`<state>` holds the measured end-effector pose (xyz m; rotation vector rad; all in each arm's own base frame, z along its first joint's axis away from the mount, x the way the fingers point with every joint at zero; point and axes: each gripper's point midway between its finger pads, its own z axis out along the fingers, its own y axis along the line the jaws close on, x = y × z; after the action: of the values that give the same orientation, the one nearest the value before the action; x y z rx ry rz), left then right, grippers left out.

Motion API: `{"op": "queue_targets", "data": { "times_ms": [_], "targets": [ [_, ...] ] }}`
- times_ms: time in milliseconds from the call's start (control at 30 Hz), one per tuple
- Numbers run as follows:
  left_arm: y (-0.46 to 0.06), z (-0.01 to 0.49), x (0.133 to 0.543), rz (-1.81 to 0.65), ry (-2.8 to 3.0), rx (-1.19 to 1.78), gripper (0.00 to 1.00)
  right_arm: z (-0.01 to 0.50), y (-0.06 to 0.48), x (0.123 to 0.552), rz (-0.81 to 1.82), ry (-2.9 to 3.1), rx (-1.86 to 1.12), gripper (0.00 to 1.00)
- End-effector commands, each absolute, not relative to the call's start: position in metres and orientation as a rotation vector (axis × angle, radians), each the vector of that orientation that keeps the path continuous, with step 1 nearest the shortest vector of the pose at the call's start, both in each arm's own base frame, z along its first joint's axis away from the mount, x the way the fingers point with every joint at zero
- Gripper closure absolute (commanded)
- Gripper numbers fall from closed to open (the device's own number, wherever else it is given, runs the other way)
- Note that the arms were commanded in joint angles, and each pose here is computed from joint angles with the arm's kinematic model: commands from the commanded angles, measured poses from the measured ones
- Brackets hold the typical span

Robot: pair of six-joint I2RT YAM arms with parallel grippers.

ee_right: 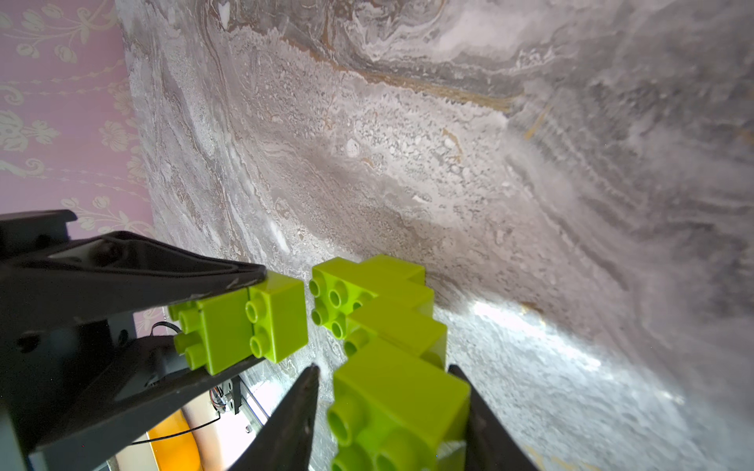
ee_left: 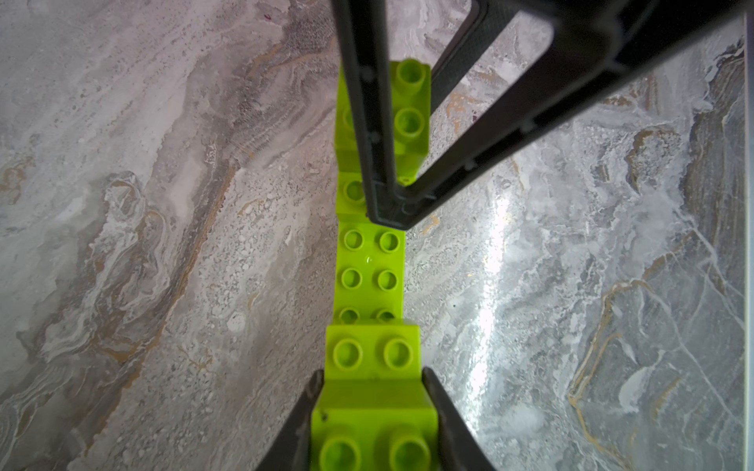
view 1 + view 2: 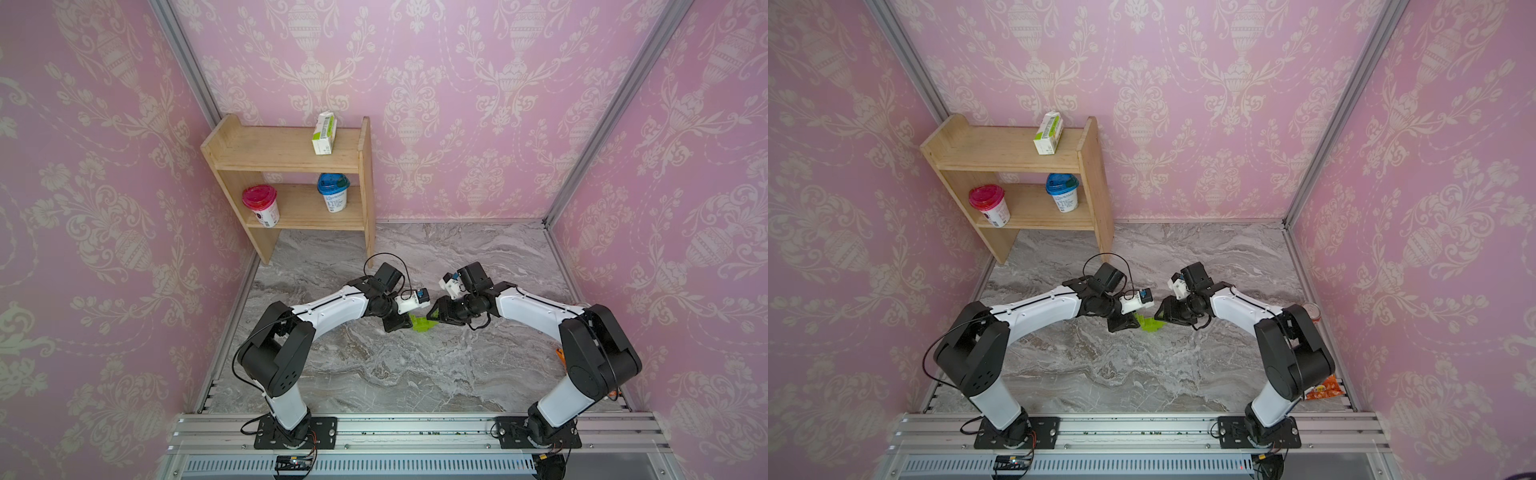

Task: Assemble the letter v with lego
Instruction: Assemble the lego brick with the lego brick.

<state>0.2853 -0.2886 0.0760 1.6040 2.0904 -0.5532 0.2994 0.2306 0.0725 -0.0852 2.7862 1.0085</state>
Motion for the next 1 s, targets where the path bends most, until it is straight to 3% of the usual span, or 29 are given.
{"op": "queue_targets", "data": {
  "times_ms": [0,967],
  "targets": [
    [-0.288,0.075,0.288,-0.559,2.091,1.639,1.0,0.079,0.235,0.304,1.029,2.762,-0.139,0.49],
    [-0.285,0.068,0.288,-0.542,2.12,1.582,1.0,0.067,0.239,0.306,1.025,2.792,-0.135,0.46]
  ]
}}
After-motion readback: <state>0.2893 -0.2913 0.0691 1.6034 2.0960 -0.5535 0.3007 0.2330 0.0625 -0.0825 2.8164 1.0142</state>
